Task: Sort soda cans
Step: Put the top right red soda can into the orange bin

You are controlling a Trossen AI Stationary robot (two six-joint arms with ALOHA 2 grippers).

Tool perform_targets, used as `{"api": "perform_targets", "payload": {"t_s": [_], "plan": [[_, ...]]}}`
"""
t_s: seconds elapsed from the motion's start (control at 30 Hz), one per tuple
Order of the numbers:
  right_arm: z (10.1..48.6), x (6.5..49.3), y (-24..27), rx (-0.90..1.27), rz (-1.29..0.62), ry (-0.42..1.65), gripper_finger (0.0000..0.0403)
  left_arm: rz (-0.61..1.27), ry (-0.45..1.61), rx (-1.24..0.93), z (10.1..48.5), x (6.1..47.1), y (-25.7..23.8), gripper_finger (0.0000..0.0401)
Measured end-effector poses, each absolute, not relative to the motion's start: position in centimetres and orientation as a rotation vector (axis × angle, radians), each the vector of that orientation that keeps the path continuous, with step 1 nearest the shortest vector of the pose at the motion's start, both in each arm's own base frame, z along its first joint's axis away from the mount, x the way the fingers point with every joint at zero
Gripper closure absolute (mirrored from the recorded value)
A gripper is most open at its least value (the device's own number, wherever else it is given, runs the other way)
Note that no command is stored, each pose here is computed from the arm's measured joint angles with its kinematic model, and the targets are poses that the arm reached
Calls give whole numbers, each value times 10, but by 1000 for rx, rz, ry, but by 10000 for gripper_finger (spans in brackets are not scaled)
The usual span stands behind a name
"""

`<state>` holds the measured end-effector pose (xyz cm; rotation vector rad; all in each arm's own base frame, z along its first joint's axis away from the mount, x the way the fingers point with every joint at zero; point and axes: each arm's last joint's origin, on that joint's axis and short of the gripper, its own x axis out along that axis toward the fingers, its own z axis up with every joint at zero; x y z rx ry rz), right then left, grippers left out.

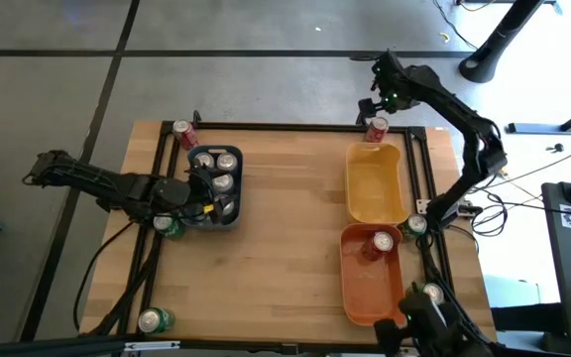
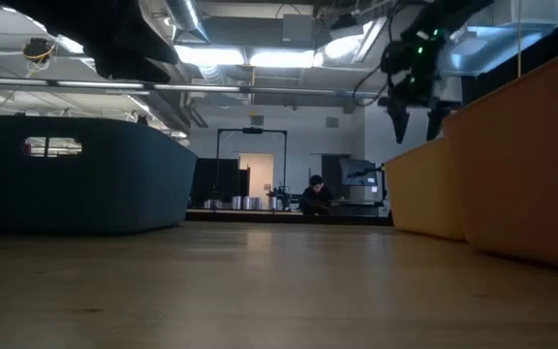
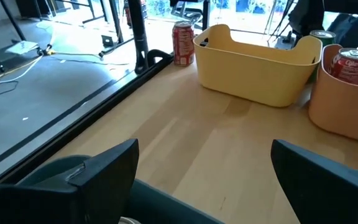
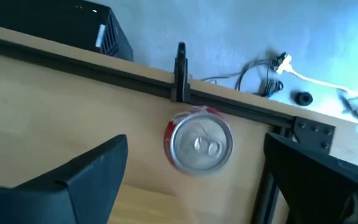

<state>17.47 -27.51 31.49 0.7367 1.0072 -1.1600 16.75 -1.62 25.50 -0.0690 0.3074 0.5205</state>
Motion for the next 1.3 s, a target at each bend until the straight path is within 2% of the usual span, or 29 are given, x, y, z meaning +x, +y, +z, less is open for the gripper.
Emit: {"api": "perform_targets", "payload": {"t_s": [0.23, 0.87, 0.97, 1.13, 1.3], "plan": [[284, 177, -293, 812, -1155, 1116, 29, 519, 305, -78, 255, 167, -17, 48], [231, 187, -309, 923, -1135, 1316, 29, 518, 308, -70, 255, 167, -17, 48], [230, 187, -309, 921, -1135, 1317, 46, 518, 308, -70, 255, 167, -17, 48], [231, 186, -308, 915, -1129, 1336, 111, 517, 309, -67, 255, 167, -17, 48], [232, 186, -307, 869, -1110, 1362, 117, 517, 308, -68, 255, 167, -17, 48]]}}
